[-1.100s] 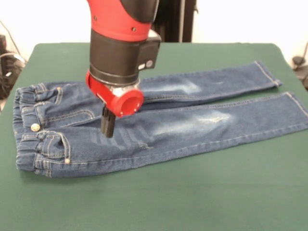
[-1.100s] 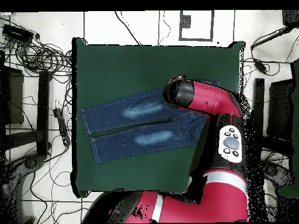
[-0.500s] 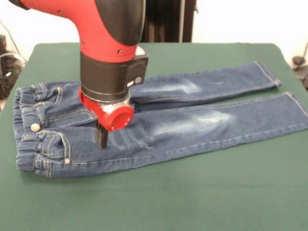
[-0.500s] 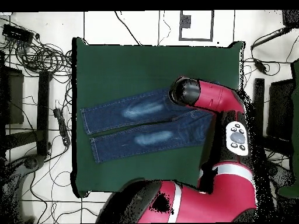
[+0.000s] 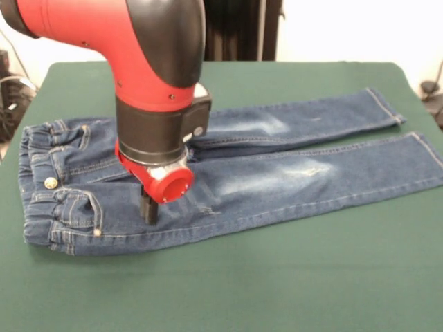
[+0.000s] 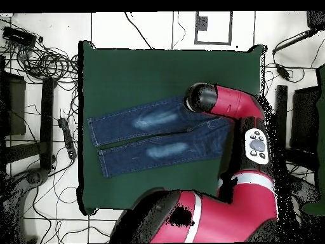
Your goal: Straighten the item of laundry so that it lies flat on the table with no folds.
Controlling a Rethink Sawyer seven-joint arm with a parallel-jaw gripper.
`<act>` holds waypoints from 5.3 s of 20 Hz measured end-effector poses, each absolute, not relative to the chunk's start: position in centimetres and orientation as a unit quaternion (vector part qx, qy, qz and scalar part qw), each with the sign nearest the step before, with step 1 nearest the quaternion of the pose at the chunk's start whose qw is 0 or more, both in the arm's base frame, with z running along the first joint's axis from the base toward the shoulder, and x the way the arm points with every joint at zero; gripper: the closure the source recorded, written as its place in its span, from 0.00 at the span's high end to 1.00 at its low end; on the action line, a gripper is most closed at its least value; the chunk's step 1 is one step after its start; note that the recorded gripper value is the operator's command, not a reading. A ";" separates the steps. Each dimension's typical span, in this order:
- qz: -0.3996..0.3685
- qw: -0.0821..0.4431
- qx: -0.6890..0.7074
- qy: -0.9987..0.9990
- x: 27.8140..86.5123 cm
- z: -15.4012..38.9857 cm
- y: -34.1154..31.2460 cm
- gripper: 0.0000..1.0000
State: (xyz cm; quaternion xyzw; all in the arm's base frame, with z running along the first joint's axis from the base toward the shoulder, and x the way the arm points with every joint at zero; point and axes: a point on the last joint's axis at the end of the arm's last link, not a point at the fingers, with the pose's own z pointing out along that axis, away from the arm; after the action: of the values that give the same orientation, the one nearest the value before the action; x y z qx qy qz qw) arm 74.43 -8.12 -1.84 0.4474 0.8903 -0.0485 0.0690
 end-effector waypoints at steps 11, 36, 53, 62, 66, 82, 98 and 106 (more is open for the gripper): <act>-0.048 0.061 0.439 0.895 74.2 -4.4 -7.7 0.00; -0.049 -0.001 0.362 0.931 80.0 -2.5 -12.1 0.00; -0.053 0.050 0.368 0.927 82.8 4.2 -14.2 0.00; -0.053 0.046 0.366 0.928 81.6 5.1 -14.3 0.00; -0.050 0.049 0.359 0.931 80.4 5.0 -13.5 0.00; -0.044 0.051 0.349 0.935 78.2 2.9 -12.3 0.00; -0.039 0.046 0.348 0.935 76.8 -2.1 -12.3 0.00; -0.039 0.044 0.351 0.935 76.9 -4.5 -12.5 0.00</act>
State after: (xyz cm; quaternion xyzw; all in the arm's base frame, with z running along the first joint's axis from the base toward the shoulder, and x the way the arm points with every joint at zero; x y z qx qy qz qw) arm 76.88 -12.50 -4.52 0.3506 0.9347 -0.0387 0.0436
